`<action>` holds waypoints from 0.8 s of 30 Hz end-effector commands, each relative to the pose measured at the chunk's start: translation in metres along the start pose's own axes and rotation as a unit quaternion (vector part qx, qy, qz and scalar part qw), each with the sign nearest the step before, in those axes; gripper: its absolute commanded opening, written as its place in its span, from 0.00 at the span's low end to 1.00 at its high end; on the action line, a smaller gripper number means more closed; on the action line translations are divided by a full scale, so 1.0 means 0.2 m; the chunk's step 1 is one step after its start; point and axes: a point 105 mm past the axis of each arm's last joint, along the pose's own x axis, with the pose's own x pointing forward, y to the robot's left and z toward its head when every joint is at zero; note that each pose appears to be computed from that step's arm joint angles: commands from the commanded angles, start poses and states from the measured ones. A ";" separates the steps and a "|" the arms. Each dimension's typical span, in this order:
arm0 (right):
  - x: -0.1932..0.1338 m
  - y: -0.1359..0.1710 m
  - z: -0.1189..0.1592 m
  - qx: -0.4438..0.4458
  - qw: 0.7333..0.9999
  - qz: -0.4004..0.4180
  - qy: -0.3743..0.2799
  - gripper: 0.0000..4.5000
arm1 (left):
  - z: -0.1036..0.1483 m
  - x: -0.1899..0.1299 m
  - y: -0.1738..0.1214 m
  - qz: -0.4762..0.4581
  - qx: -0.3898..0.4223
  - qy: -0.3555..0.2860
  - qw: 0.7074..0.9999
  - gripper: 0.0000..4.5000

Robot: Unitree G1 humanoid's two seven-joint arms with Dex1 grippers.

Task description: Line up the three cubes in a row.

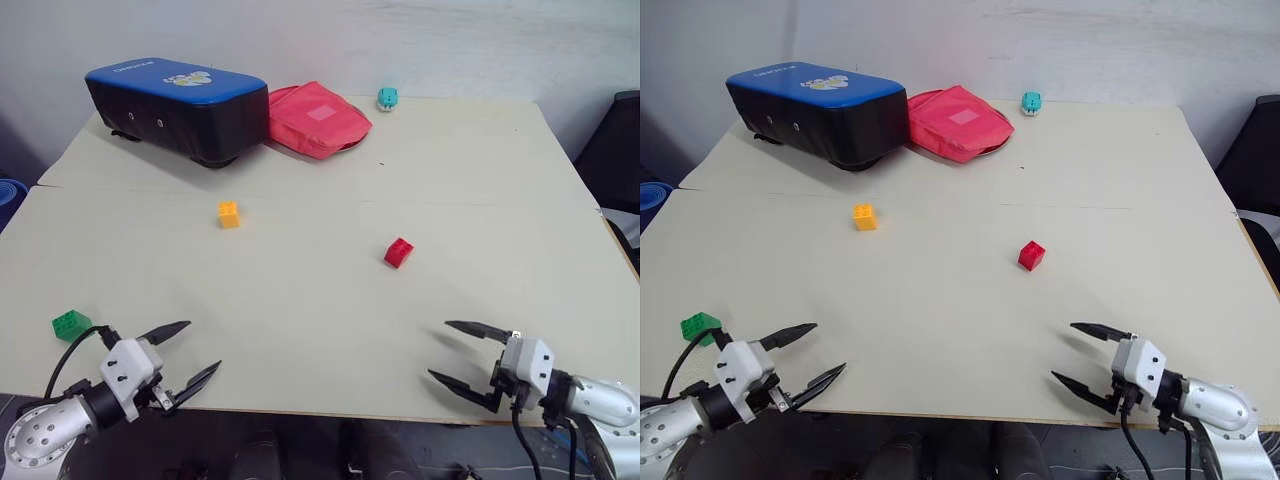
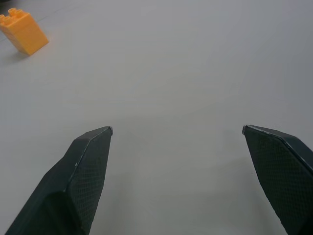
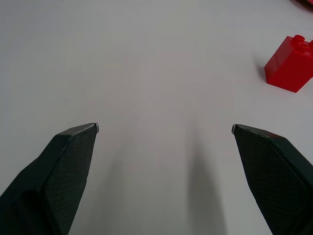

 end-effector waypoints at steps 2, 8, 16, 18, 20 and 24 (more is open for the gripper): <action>0.00 -0.01 0.03 -0.011 1.000 -0.014 -0.015 1.00 | 0.08 -0.01 0.00 0.004 -0.004 -0.030 1.000 1.00; -0.05 -0.09 0.05 0.029 0.995 -0.091 -0.033 1.00 | 0.22 0.04 -0.07 -0.076 -0.063 -0.078 0.992 1.00; -0.17 -0.23 0.00 0.052 0.973 -0.222 -0.026 1.00 | 0.41 0.15 -0.14 -0.159 -0.054 -0.133 0.977 1.00; -0.12 -0.28 0.03 0.068 0.970 -0.228 -0.047 1.00 | 0.44 0.17 -0.13 -0.151 -0.052 -0.143 0.977 1.00; 0.04 -0.35 0.14 0.068 0.977 -0.188 -0.081 1.00 | 0.43 0.19 -0.12 -0.149 -0.053 -0.141 0.977 1.00; 0.28 -0.50 0.23 0.081 0.982 -0.148 -0.080 1.00 | 0.43 0.23 -0.12 -0.157 -0.060 -0.141 0.976 1.00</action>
